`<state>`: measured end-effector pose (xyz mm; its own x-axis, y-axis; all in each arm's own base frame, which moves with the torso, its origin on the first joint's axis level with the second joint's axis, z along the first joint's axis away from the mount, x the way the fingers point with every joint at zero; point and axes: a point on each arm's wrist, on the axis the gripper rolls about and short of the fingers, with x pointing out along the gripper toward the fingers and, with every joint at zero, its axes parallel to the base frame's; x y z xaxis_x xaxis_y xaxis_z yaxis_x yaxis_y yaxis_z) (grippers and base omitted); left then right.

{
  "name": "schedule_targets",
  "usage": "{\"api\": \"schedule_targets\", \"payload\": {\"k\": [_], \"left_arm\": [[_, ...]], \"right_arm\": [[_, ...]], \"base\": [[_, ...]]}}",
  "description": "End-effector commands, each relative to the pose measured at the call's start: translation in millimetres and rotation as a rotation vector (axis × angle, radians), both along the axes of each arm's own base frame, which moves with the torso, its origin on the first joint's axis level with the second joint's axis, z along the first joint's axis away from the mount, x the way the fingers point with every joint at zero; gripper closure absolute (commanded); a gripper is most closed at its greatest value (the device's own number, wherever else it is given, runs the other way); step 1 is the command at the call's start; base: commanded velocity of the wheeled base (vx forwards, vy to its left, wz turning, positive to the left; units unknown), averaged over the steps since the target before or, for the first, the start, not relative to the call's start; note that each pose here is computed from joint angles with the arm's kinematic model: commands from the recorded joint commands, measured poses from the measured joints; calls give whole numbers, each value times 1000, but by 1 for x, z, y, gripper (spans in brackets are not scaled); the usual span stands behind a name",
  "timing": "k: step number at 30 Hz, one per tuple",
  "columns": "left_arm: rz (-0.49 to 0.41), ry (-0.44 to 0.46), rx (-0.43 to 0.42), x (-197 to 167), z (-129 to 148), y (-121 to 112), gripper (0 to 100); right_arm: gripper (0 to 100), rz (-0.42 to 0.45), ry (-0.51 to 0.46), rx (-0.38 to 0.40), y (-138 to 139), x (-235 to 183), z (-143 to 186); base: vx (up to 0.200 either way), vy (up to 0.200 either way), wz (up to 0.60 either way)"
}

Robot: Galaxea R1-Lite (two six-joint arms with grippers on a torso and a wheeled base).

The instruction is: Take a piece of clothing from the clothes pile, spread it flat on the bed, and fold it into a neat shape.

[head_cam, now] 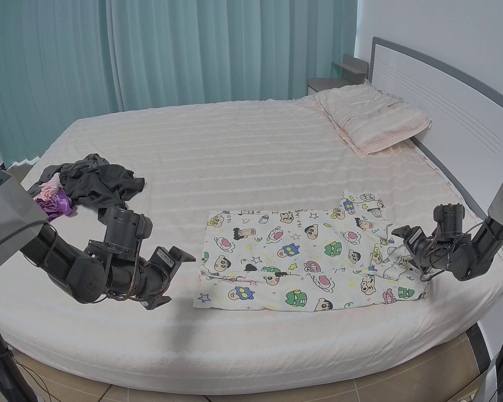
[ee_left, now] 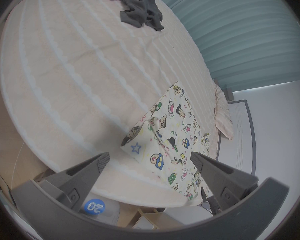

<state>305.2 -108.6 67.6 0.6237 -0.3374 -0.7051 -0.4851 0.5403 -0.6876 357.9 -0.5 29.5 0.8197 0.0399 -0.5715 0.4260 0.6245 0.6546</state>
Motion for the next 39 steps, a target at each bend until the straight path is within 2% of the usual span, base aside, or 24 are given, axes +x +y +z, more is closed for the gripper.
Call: {"api": "schedule_targets", "payload": {"k": [1,5,13,24,32,38,39], "left_arm": [[-13,32,-5,-14,-5,0,0],[-15,78,8,-13,-20,0,0],[-31,95,16,-17,-31,-5,0],[-38,93,18,-20,-34,-5,0],[-42,94,21,-20,-34,-6,0],[-39,92,21,-20,-34,-6,0],[-39,92,21,-20,-34,-6,0]], "right_arm": [[0,6,57,-19,8,3,-31],[0,-3,62,-33,7,1,-33],[0,-28,50,-44,1,-4,-35],[0,-32,75,-88,2,-3,-48],[0,-16,48,-97,7,1,-53],[0,-43,54,-143,10,7,-60],[100,-46,51,-147,10,8,-60]], "base": [[0,0,0],[0,0,0],[0,0,0],[0,0,0],[0,0,0],[0,0,0],[0,0,0]]}}
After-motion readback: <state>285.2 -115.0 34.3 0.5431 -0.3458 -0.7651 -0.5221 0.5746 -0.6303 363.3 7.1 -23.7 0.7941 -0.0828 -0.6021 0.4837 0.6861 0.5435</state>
